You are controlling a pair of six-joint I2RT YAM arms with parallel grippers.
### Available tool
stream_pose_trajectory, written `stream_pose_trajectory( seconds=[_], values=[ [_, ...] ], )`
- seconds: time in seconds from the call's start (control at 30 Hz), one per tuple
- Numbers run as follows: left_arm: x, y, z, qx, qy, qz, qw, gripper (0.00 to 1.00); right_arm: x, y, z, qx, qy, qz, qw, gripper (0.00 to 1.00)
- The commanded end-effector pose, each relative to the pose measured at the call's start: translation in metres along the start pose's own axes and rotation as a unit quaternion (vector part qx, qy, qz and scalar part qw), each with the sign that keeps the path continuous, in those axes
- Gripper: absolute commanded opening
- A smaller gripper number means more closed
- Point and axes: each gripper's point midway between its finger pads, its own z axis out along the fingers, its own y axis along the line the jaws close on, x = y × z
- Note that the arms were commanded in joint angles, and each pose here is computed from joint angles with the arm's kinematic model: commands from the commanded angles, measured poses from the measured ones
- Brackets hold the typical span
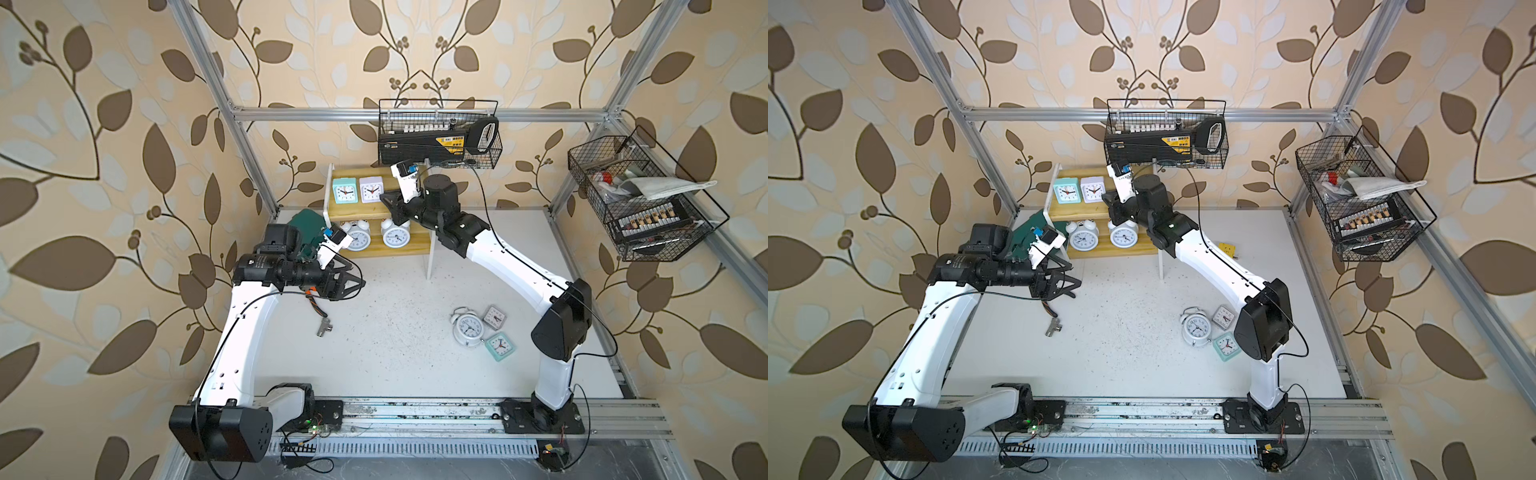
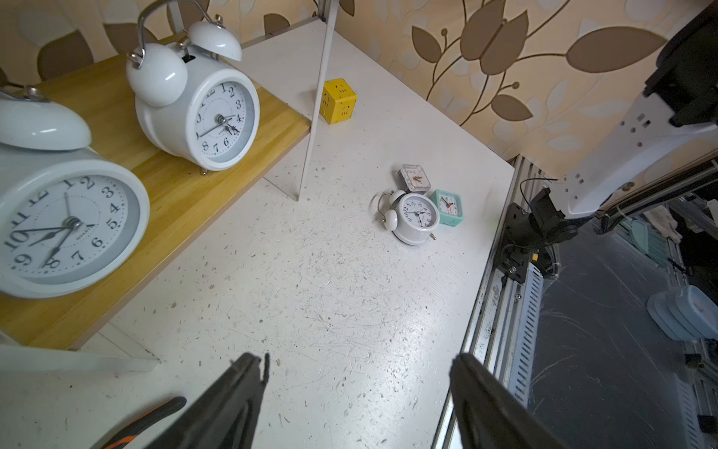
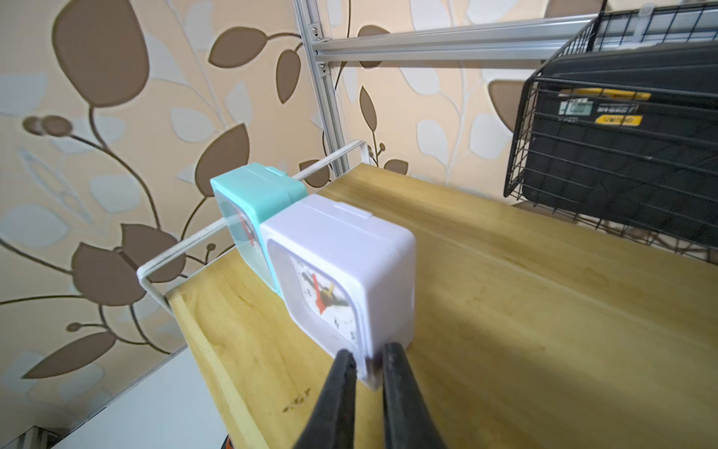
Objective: Place the alarm clocks on the shelf by style
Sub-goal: Place the alarm on the shelf.
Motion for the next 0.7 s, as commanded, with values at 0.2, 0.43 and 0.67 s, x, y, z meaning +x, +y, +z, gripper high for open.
stream_pose_trajectory(
  seconds=[0.2, 0.43, 0.67],
  values=[
    [0.001, -0.004, -0.001, 0.013, -0.007, -0.002, 1.000, 0.79, 0.002, 0.004, -0.001, -0.012, 0.011, 0.001, 1.000, 0.19],
    [0.003, -0.002, 0.001, 0.015, -0.008, -0.005, 1.000, 0.80, -0.019, 0.013, -0.041, -0.027, -0.006, -0.001, 1.000, 0.27],
    [0.003, -0.002, 0.003, 0.022, -0.010, -0.009, 1.000, 0.80, -0.004, 0.022, -0.093, -0.047, 0.021, 0.017, 0.999, 0.39]
  ],
)
